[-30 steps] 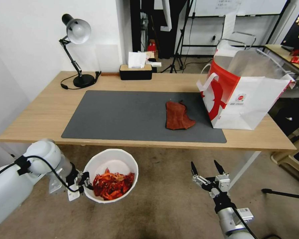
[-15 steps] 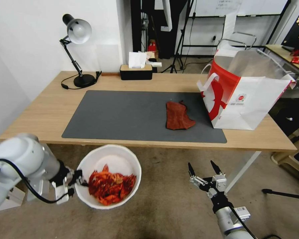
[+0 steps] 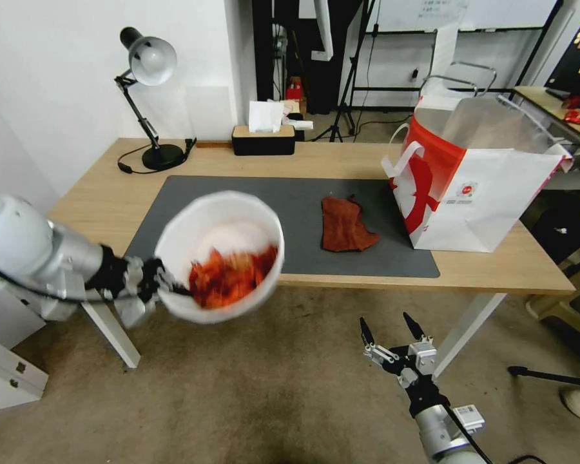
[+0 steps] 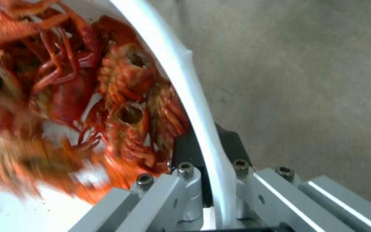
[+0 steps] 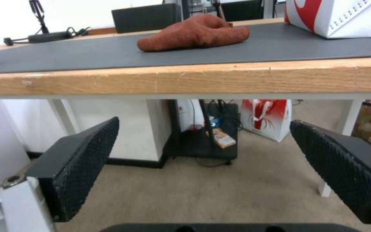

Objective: Sweep shrimp from table into container with towel, then put container into takeout bag.

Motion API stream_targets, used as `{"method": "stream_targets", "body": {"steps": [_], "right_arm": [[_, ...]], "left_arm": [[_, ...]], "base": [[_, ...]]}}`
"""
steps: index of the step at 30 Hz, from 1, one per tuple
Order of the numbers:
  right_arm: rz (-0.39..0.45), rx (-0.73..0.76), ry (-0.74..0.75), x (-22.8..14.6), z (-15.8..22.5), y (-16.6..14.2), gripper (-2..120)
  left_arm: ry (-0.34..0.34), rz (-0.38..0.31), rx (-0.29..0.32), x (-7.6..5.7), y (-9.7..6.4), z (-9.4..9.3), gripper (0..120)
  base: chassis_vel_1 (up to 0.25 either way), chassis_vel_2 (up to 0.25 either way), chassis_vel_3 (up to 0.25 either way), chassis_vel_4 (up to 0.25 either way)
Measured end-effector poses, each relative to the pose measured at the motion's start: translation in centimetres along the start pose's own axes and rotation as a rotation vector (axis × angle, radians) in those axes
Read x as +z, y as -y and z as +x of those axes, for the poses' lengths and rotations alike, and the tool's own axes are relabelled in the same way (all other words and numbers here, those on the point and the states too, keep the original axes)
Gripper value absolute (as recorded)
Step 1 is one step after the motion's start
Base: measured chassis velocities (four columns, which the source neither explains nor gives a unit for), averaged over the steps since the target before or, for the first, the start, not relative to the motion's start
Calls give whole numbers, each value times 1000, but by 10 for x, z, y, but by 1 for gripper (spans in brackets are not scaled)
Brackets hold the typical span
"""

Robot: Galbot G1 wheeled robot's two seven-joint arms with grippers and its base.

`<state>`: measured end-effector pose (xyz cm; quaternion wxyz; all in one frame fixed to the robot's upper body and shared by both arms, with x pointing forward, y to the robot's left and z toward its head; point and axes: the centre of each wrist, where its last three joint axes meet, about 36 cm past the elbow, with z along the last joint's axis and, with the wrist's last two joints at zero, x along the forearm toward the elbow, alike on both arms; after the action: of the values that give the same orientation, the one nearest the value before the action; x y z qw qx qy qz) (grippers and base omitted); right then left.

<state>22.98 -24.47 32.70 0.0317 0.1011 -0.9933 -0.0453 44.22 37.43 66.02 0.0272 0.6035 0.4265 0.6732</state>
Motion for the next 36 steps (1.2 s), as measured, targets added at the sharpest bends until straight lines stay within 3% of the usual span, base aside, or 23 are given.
{"method": "stream_targets", "body": {"steps": [4, 8, 15, 17, 19, 20, 22, 23, 24, 26, 27, 28, 31, 32, 35, 36], "right_arm": [[8, 4, -2, 1, 2, -2, 100], [12, 7, -1, 1, 2, -4, 100], [20, 16, -1, 1, 6, -7, 100], [22, 22, -1, 2, 7, -7, 100], [22, 23, -2, 2, 8, -7, 100], [23, 29, 0, 1, 9, -7, 100], [24, 32, 0, 1, 9, -7, 100], [25, 36, 0, 2, 11, -8, 100], [25, 36, 0, 2, 11, -8, 100], [27, 45, 3, 3, 12, -9, 100], [27, 49, 4, 3, 12, -10, 100], [27, 49, 4, 3, 12, -10, 100], [26, 61, 7, 3, 15, -13, 100], [26, 61, 7, 3, 15, -13, 100], [27, 71, 10, 2, 18, -14, 100], [27, 71, 10, 2, 18, -14, 100]], "left_arm": [[29, 54, -36, 16, 4, -8, 0], [31, 52, -55, 26, -3, -14, 0], [59, 4, -67, 44, -37, -41, 0], [84, -2, -69, 55, -54, -59, 0], [87, -4, -71, 57, -59, -62, 0], [95, -9, -74, 66, -74, -74, 0], [92, -13, -78, 72, -84, -77, 0], [88, -21, -84, 81, -101, -82, 0], [88, -21, -84, 81, -101, -82, 0], [95, -30, -91, 94, -129, -96, 0], [99, -36, -98, 97, -143, -101, 0], [99, -36, -98, 97, -143, -101, 0], [135, -68, -122, 102, -193, -127, 0], [135, -68, -122, 102, -193, -127, 0], [142, -98, -141, 108, -238, -142, 0], [142, -98, -141, 108, -238, -142, 0]], "base": [[0, 0, 0, 0], [0, 0, 0, 0], [0, 0, 0, 0], [0, 0, 0, 0], [0, 0, 0, 0], [0, 0, 0, 0], [0, 0, 0, 0], [0, 0, 0, 0], [0, 0, 0, 0], [0, 0, 0, 0], [0, 0, 0, 0], [0, 0, 0, 0], [0, 0, 0, 0], [0, 0, 0, 0], [0, 0, 0, 0], [0, 0, 0, 0]]}}
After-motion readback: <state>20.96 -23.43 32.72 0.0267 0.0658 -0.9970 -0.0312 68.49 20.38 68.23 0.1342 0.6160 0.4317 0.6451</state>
